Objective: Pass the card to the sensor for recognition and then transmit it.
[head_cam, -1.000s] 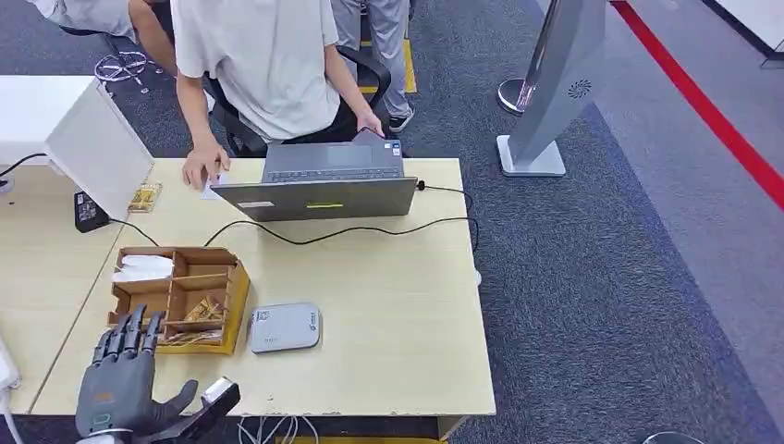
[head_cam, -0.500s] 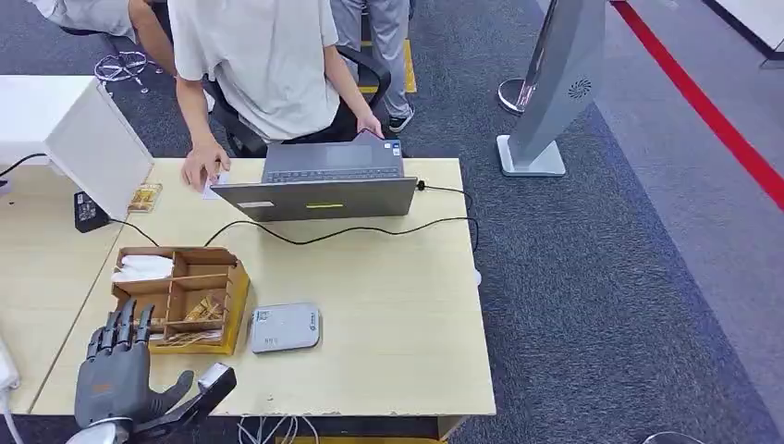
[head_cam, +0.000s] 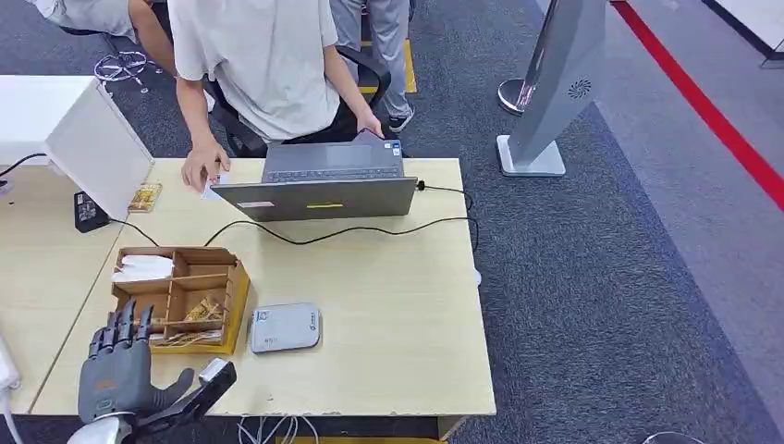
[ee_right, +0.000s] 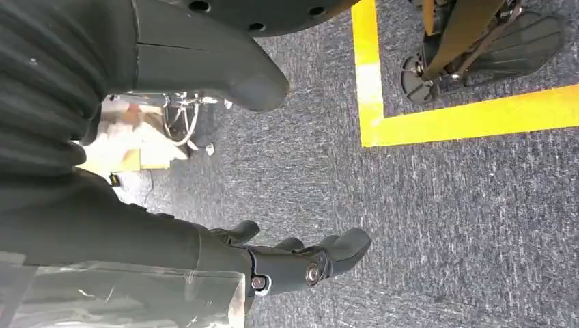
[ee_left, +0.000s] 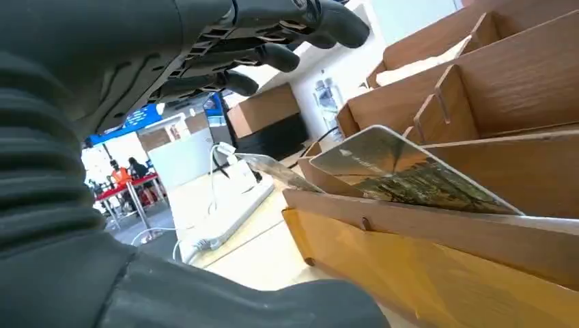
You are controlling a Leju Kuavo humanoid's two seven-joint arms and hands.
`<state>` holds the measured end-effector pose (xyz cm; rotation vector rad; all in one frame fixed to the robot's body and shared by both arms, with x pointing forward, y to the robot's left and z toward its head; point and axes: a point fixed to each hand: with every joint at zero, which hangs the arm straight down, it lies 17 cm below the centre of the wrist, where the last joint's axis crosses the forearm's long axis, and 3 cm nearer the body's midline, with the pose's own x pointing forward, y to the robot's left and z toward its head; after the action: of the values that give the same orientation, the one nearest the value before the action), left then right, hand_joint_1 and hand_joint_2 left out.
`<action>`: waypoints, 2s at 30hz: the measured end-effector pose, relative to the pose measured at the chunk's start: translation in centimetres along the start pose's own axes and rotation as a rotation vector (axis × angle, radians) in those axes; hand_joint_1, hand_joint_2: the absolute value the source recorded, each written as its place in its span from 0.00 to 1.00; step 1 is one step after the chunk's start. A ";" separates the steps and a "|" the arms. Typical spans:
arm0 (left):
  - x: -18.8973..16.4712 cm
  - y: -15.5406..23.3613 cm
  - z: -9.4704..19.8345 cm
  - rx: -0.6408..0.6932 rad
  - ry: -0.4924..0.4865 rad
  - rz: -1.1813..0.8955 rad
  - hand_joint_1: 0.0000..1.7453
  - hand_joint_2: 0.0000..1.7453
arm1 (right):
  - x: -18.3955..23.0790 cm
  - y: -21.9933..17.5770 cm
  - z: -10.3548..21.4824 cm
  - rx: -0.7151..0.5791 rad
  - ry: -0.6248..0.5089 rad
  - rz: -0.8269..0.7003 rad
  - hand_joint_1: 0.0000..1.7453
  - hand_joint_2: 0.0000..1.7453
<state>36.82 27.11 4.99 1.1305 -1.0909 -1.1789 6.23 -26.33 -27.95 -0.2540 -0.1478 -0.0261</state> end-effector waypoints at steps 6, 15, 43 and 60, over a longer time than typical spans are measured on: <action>0.4 -0.1 -0.6 0.000 -0.012 0.005 1.00 1.00 | 0.0 0.0 0.0 0.001 0.000 0.001 0.00 1.00; 0.3 -0.8 -1.4 -0.020 -0.011 0.037 1.00 1.00 | 0.1 0.1 0.0 0.004 -0.007 0.015 0.00 1.00; 7.3 11.6 2.8 0.368 -0.275 0.053 1.00 1.00 | -0.3 -0.3 -0.1 -0.013 0.012 -0.055 0.00 1.00; 6.0 28.2 -6.6 0.681 -0.184 -0.040 1.00 1.00 | 1.4 0.4 0.1 0.019 -0.070 0.097 0.00 1.00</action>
<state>47.00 22.81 32.41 1.5806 -1.6912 -0.9732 7.61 -25.96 -27.78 -0.2431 -0.2051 0.0805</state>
